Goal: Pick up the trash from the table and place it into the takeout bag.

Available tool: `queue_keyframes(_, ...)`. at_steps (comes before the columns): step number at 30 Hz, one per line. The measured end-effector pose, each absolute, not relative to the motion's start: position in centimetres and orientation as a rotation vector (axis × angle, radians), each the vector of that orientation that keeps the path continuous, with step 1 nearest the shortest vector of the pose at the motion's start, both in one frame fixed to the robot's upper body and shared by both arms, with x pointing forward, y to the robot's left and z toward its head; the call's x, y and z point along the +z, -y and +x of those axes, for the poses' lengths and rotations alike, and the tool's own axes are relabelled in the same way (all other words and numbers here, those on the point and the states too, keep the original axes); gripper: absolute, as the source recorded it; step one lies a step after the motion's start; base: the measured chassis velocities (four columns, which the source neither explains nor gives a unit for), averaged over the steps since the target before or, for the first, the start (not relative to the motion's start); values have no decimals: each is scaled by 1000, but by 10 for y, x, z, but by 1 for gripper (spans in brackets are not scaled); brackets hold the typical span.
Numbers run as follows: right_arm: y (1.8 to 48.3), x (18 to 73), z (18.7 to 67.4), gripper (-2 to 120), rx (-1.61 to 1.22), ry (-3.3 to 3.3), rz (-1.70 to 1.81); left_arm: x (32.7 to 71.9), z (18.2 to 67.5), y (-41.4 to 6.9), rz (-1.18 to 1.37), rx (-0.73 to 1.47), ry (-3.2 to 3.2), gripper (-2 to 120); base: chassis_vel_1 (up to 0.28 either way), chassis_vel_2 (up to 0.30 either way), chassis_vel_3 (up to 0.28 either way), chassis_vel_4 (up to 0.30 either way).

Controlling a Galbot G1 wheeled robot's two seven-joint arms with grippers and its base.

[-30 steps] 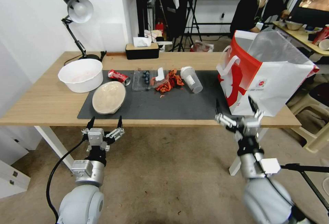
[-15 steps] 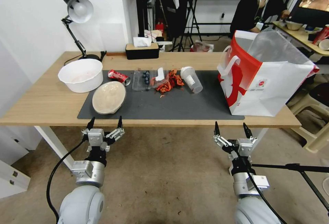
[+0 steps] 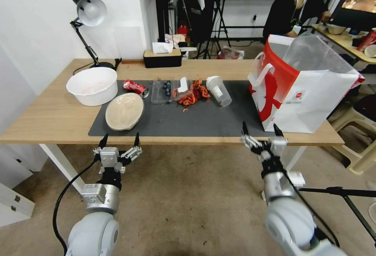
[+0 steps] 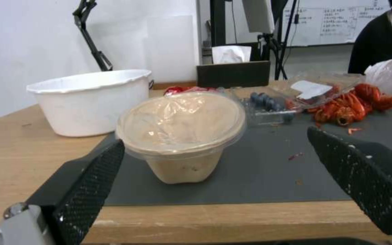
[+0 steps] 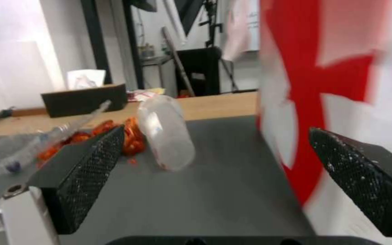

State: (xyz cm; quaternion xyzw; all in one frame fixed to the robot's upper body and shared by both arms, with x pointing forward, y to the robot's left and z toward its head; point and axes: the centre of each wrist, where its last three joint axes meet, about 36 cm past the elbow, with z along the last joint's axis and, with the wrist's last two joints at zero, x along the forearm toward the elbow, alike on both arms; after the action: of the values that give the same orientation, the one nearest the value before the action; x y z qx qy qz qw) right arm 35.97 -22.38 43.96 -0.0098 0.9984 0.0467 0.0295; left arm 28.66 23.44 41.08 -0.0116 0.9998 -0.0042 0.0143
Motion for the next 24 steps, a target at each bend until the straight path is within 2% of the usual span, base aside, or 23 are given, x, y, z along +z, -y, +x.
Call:
queue_keyframes(19, 220, 466, 511, 100, 248, -3310, -249, 411, 283, -239, -76, -2, -3108, 100, 0, 0, 0, 0)
queue_keyframes(24, 224, 469, 524, 100, 268, -3358, -326, 412, 283, -240, -81, 1, -3106, 100, 0, 0, 0, 0)
